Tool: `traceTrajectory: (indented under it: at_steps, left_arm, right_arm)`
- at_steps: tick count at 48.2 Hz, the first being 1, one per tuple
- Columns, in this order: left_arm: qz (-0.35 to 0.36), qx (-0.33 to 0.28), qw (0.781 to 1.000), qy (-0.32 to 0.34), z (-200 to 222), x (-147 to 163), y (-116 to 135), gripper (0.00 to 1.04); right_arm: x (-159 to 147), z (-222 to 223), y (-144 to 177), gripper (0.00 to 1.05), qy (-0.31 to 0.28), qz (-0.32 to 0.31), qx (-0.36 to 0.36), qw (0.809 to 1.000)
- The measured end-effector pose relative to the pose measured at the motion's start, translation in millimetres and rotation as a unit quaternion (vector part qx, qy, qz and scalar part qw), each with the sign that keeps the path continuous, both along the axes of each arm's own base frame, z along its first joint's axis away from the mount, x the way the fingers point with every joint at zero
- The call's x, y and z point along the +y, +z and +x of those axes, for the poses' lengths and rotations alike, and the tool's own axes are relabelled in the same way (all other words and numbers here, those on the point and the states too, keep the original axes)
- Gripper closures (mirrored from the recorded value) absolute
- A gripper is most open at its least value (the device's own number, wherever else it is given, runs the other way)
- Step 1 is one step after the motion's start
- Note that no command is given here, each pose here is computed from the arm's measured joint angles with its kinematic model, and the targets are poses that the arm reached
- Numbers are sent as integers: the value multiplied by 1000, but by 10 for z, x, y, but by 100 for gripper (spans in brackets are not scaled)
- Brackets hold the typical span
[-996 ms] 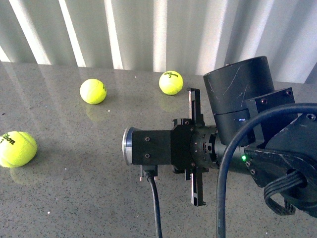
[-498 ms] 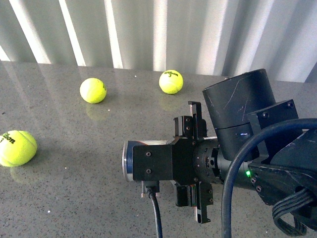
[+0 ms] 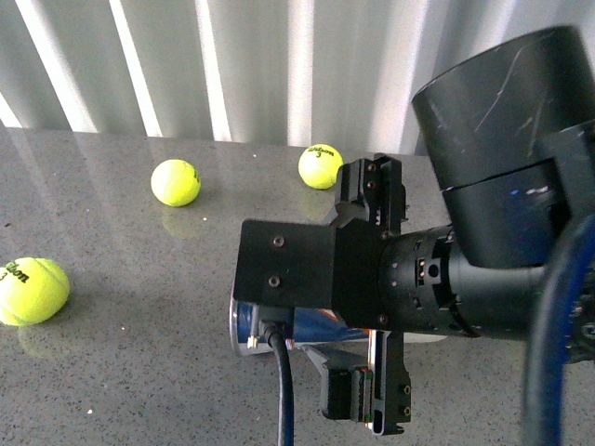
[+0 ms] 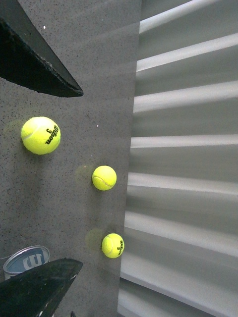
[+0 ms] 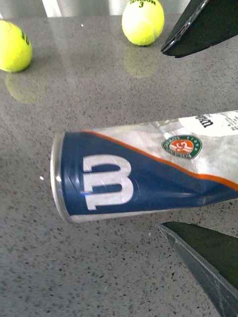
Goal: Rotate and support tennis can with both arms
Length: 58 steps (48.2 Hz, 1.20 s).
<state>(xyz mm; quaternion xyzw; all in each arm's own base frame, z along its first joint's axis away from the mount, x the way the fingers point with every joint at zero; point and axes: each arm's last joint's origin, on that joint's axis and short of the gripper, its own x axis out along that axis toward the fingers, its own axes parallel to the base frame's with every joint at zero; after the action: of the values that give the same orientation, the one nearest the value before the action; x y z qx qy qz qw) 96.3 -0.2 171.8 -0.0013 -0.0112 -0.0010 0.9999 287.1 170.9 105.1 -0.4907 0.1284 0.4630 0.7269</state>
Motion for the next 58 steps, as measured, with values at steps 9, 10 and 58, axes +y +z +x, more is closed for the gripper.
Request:
traceTrajectory:
  at_steps: [9, 10, 58]
  left_arm:
    - [0, 0, 1000, 0, 0, 0, 0, 7]
    - [0, 0, 1000, 0, 0, 0, 0, 7]
    - [0, 0, 1000, 0, 0, 0, 0, 7]
  right_arm:
    - [-319, -8, 407, 7, -101, 81, -45, 991]
    - [-396, -11, 467, 7, -119, 93, -58, 987]
    - [-1709, -1228, 817, 90, -464, 481, -131, 732]
